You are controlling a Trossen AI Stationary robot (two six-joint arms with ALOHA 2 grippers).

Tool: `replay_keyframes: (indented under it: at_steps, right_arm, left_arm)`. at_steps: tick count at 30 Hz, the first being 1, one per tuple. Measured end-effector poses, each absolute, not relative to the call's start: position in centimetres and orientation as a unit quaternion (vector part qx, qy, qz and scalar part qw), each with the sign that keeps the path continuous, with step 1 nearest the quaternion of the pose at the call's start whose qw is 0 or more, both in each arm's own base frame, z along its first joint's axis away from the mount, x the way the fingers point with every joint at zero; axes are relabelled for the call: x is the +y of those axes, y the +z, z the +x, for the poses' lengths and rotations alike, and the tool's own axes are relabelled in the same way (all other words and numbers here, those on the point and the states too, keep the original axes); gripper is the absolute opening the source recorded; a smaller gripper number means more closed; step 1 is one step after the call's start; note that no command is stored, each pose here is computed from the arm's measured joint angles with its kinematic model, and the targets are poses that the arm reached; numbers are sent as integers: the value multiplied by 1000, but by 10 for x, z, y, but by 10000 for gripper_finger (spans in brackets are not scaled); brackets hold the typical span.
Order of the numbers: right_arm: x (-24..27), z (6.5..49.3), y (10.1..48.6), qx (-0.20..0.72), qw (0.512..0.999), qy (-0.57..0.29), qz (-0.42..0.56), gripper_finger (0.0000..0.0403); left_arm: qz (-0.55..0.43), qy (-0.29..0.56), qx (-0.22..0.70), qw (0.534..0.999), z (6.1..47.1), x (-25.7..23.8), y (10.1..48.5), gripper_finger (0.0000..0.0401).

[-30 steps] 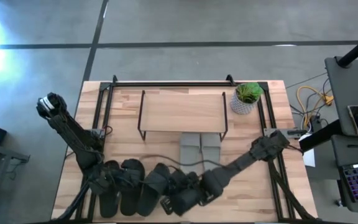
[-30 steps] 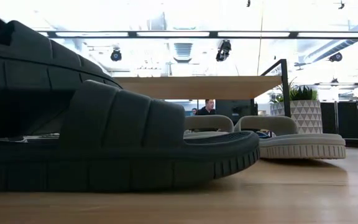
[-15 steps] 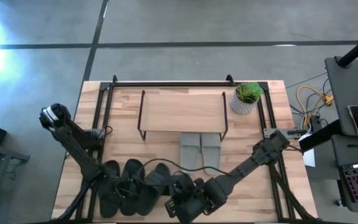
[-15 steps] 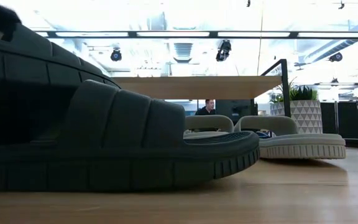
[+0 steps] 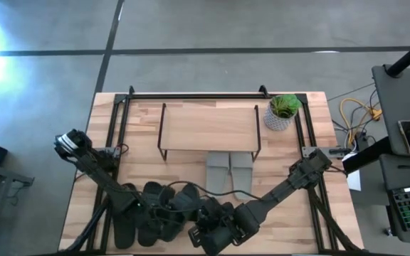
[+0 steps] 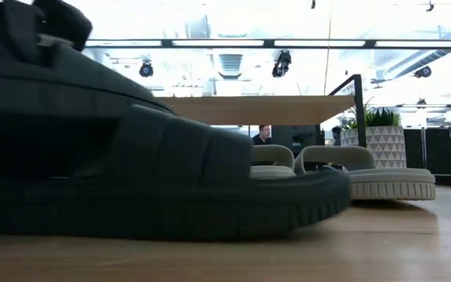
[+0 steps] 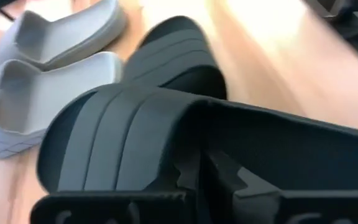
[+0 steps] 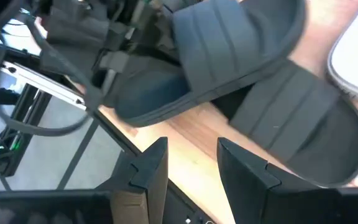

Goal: Pick and place slides into the shelf
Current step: Put the black slide under the shelf

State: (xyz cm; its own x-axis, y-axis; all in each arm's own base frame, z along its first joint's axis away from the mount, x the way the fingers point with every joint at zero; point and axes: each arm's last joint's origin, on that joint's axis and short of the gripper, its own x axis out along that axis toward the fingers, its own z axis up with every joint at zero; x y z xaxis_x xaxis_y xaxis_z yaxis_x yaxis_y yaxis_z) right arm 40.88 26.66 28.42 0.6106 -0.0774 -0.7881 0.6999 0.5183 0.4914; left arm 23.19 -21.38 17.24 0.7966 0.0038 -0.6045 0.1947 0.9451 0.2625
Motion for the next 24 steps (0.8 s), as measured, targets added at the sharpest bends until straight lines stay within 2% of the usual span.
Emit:
replay_keyframes:
  at_steps: [10, 16, 20, 24]
  right_arm:
    - [266, 409, 284, 350, 798, -257, 417, 128]
    - [267, 408, 284, 349, 798, -258, 418, 128]
    - [272, 404, 284, 349, 796, -257, 422, 128]
    - [276, 398, 282, 355, 789, -267, 425, 128]
  left_arm:
    - [230, 75, 283, 928, 254, -208, 185, 0]
    - [218, 107, 284, 928, 267, -192, 189, 0]
    - [232, 152, 287, 917, 262, -184, 191, 0]
    - [256, 162, 306, 903, 258, -178, 189, 0]
